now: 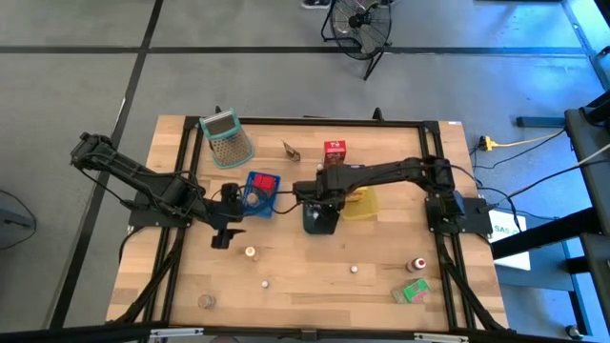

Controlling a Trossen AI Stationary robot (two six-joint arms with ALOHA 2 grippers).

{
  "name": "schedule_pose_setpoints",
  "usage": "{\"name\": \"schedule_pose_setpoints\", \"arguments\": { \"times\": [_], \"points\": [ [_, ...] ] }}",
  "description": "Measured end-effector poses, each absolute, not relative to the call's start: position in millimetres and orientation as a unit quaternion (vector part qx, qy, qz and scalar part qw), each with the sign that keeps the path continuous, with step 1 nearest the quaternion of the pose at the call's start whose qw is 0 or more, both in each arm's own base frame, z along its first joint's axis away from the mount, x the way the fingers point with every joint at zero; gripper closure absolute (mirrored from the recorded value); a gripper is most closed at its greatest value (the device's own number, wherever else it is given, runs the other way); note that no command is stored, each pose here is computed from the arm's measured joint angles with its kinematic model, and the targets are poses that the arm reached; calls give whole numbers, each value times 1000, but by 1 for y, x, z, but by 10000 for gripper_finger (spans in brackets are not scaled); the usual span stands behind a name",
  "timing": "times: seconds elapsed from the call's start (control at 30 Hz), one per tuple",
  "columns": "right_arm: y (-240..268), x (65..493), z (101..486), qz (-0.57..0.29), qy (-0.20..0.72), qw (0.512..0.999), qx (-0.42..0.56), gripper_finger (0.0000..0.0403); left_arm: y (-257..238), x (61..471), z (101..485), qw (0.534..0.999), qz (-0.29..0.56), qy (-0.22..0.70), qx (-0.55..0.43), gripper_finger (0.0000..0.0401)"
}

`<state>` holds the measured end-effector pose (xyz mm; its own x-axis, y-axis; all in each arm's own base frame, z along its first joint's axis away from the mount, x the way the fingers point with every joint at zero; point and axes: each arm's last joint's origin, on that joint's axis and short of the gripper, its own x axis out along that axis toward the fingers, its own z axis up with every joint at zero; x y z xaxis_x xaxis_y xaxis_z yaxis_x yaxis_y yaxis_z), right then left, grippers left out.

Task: Pick & Place Kitchen Items
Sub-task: Put the brown seasoning bottle into the blue bin

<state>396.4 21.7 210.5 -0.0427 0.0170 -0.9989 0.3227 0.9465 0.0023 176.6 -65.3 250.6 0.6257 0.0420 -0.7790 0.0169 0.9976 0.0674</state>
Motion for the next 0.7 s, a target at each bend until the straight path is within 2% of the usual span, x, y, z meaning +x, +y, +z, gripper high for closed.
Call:
{"name": "schedule_pose_setpoints", "arguments": {
  "times": [0.23,0.7],
  "points": [
    [29,396,211,-112,713,685,102,251,-68,173,248,886,-30,462,-7,122],
    [31,396,211,-125,709,690,77,251,-69,170,246,869,-38,489,-61,122]
  ]
}}
